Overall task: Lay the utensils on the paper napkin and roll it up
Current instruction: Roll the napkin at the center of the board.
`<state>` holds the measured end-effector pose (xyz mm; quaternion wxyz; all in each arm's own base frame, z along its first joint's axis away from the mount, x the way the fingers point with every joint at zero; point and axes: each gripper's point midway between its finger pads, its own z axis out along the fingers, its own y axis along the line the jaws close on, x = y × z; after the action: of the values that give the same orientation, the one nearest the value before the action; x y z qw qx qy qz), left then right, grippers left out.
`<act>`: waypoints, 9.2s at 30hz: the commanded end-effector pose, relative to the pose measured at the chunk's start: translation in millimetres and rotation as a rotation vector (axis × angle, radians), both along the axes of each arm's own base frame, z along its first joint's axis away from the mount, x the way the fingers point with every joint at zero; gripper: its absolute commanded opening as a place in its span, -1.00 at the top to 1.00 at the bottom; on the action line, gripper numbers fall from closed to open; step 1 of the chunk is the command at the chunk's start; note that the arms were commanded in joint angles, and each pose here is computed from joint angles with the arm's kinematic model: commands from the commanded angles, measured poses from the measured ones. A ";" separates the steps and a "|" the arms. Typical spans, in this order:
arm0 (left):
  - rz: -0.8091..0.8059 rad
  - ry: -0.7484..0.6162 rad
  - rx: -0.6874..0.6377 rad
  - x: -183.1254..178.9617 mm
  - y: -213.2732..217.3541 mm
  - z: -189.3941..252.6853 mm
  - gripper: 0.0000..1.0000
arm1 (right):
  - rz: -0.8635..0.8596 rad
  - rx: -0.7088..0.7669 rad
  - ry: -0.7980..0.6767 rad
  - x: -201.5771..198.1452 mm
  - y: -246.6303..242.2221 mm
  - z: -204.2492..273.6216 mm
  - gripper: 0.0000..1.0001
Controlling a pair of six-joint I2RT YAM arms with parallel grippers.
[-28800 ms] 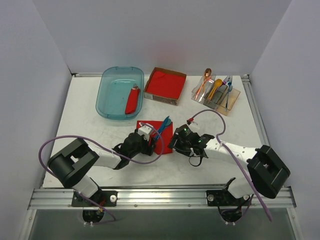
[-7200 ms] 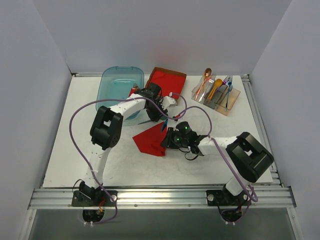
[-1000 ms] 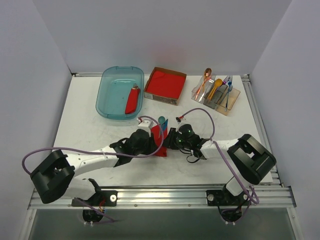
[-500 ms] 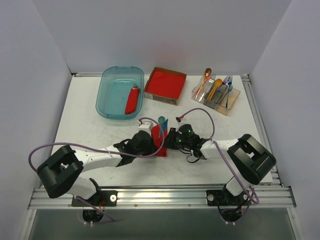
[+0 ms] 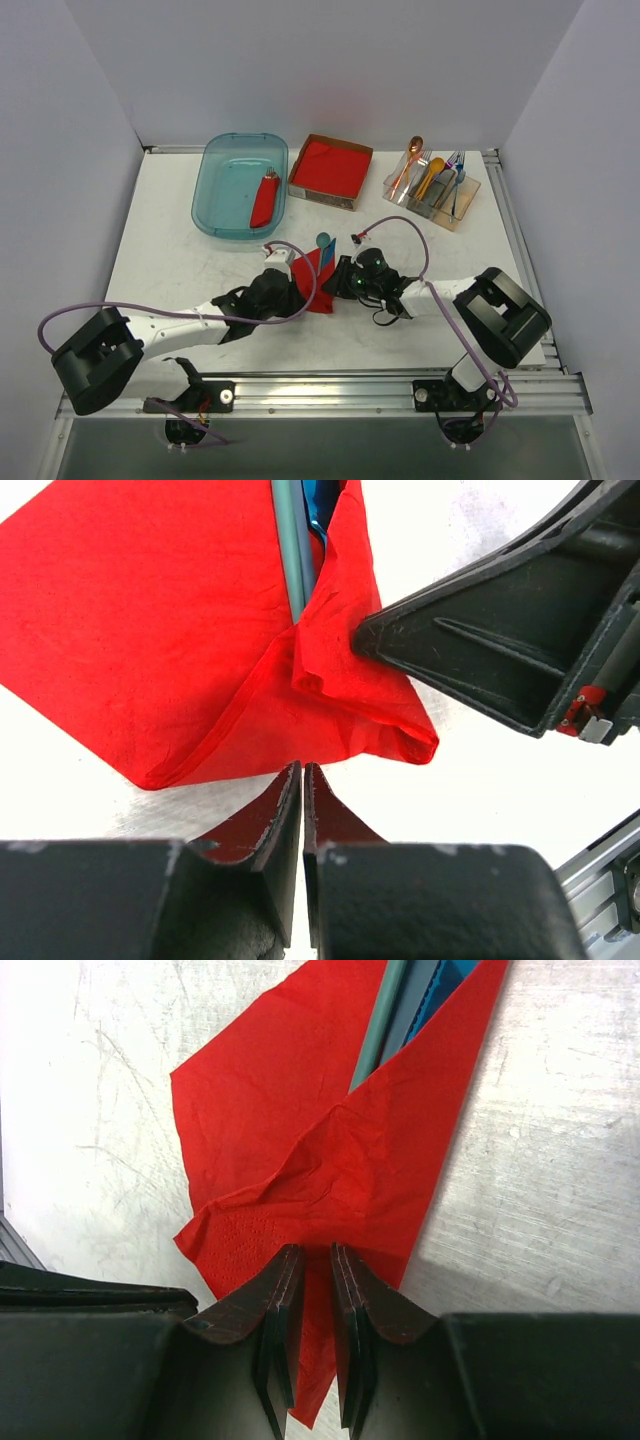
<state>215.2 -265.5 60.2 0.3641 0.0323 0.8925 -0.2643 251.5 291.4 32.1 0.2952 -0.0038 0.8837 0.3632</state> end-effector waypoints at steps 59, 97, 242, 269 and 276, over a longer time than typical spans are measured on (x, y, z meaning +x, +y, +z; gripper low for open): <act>0.030 -0.050 0.028 37.1 -31.9 -3.1 0.74 | 0.002 0.129 -0.043 4.8 29.3 14.8 0.64; 0.091 -0.035 0.074 46.1 -11.9 16.5 0.95 | -0.004 0.078 -0.024 0.6 42.7 -1.3 0.65; 0.173 -0.027 0.310 79.6 11.7 -35.2 0.60 | -0.057 0.012 -0.083 50.8 4.5 20.1 0.66; 0.182 -0.040 0.310 82.9 10.7 -28.2 0.61 | -0.009 0.005 -0.047 34.1 26.9 -4.5 0.67; 0.184 -0.046 0.303 83.8 10.1 -24.8 0.61 | -0.004 -0.010 -0.034 33.1 28.8 -12.3 0.67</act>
<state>293.4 -251.3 23.2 0.3865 0.0104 0.9176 -0.0925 283.9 313.3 22.2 0.3124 -0.0047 0.8794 0.3593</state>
